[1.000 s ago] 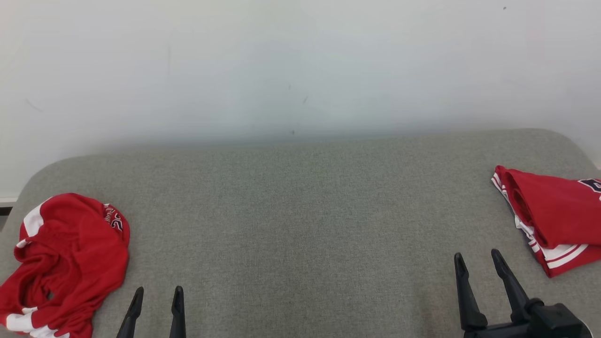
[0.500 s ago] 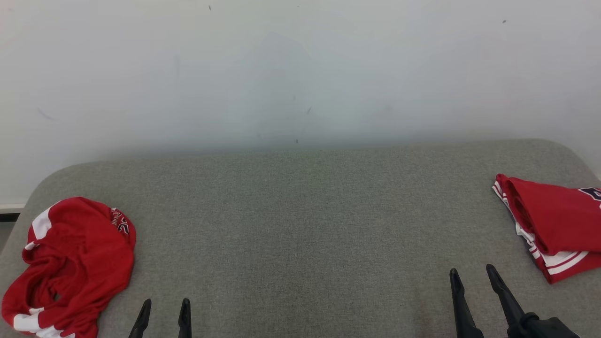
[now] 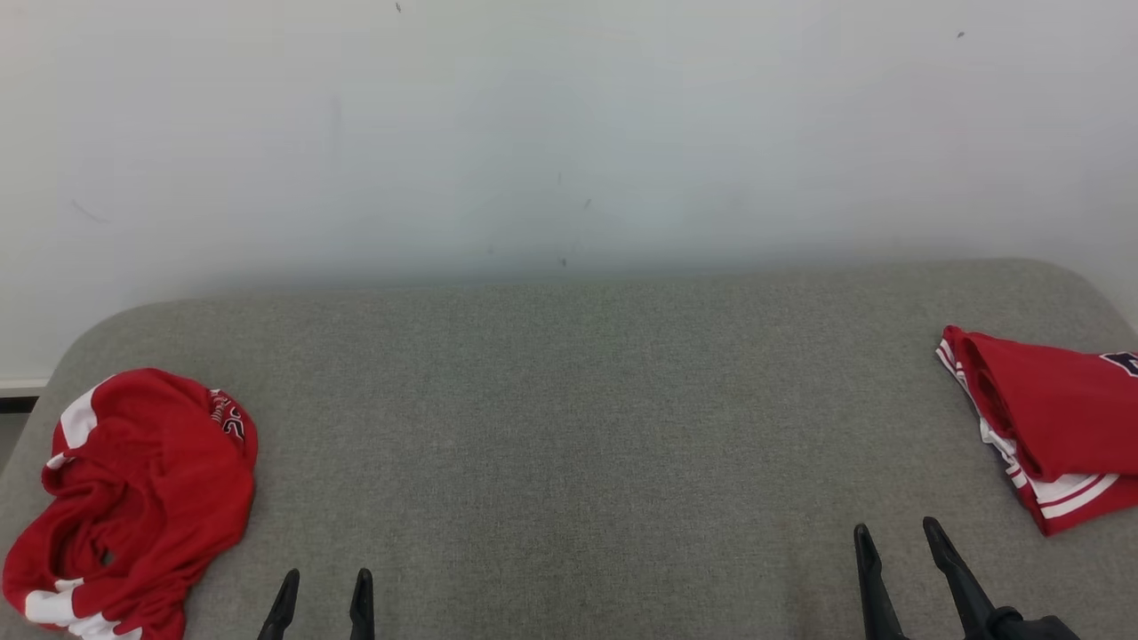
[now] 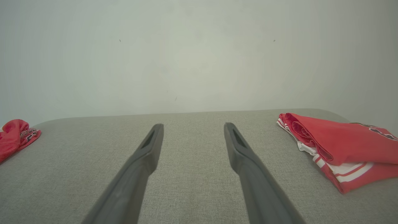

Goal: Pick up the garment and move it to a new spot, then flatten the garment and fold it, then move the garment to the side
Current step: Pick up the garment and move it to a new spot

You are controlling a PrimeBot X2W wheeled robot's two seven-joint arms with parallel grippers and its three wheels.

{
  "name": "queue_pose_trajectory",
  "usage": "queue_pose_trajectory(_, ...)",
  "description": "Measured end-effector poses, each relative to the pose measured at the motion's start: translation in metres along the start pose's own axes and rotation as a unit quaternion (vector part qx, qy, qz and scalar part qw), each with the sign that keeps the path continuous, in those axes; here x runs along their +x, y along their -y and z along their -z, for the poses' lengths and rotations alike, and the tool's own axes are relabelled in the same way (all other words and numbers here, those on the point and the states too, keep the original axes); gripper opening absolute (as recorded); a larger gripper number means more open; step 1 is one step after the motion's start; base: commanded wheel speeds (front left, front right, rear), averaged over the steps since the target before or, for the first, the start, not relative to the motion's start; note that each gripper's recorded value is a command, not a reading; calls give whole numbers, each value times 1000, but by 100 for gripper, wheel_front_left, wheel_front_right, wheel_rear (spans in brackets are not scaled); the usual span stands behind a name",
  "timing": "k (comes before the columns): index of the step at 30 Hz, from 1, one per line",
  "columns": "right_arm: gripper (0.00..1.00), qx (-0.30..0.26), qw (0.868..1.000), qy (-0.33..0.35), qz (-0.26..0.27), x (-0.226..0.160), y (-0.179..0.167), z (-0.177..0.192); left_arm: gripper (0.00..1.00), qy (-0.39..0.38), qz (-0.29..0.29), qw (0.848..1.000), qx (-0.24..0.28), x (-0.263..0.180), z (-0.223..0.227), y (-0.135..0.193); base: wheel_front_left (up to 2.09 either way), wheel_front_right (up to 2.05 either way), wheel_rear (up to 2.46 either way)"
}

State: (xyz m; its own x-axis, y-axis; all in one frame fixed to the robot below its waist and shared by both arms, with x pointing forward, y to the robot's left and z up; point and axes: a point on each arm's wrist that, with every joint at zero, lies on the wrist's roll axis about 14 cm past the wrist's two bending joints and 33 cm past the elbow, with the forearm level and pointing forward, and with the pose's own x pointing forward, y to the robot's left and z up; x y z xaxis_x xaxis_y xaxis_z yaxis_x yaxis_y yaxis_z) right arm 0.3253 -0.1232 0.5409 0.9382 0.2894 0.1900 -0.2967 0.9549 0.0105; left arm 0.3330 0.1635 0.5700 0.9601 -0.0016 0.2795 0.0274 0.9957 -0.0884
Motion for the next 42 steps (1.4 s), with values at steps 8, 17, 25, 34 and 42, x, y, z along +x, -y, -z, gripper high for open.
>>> queue_pose_trajectory(8,100,2,1000,-6,-5,2,-2,4,100,-4,1,1000,-3,1,3,1,0,0,0)
queue_pose_trajectory(17,100,12,999,-8,-43,14,-24,7,100,8,-24,1000,7,-1,-6,-13,0,0,0)
queue_pose_trajectory(25,100,25,995,-8,-96,32,-53,10,100,17,-78,997,19,-15,-15,-42,0,0,0)
queue_pose_trajectory(34,100,38,986,-13,-163,51,-91,16,100,21,-145,988,36,-41,-25,-79,0,0,0)
queue_pose_trajectory(42,100,46,978,-16,-205,60,-117,19,100,25,-187,981,47,-62,-32,-100,0,0,0)
